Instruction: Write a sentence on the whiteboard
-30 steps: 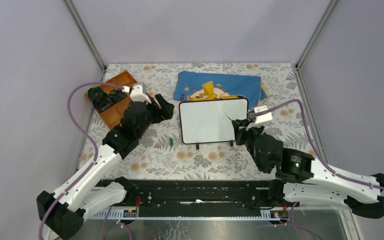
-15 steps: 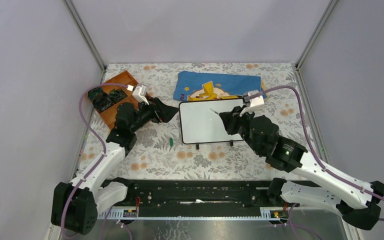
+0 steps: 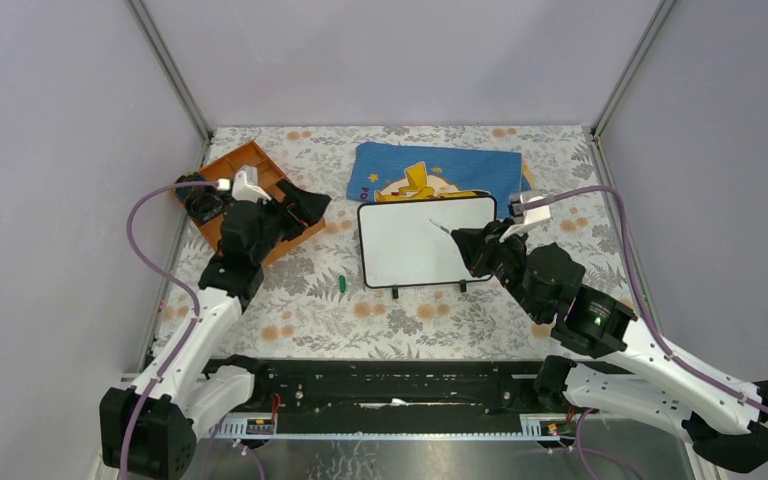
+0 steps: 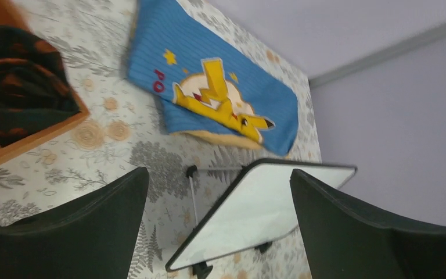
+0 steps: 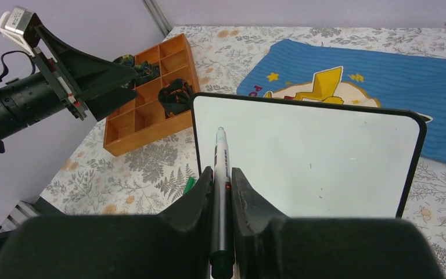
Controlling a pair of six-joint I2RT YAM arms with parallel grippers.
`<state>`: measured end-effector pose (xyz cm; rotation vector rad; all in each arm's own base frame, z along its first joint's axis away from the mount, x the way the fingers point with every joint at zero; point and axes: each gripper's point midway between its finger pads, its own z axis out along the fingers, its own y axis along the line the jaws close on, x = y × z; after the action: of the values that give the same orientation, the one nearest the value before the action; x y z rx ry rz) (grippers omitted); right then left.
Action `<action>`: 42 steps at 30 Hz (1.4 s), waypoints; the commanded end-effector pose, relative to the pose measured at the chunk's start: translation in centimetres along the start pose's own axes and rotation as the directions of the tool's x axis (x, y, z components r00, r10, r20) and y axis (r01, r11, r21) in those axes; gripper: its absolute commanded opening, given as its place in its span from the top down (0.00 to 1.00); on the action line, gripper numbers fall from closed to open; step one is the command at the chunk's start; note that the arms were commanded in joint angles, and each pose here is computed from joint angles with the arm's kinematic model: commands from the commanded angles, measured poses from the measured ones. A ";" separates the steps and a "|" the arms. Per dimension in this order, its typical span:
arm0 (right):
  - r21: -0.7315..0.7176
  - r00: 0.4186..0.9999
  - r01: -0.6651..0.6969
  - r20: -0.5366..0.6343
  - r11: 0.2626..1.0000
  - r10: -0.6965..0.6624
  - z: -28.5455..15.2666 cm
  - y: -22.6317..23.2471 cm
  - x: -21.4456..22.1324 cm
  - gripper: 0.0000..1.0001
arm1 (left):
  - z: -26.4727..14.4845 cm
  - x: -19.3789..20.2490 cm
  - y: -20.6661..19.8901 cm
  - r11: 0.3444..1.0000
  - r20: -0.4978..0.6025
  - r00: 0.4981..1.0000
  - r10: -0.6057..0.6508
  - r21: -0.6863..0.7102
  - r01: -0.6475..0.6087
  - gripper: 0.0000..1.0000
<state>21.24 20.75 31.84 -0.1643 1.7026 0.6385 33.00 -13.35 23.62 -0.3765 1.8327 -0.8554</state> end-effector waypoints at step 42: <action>-0.151 1.000 -0.018 -0.027 0.988 0.014 1.7 3.1 2.2 1.00 | 2.7 11.0 -0.5 0.752 -0.236 0.935 0.265 0.658 -0.047 0.20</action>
<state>20.93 23.52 28.68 -0.2790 1.7463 0.6899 31.01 -20.49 15.12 0.2475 1.7606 -1.4040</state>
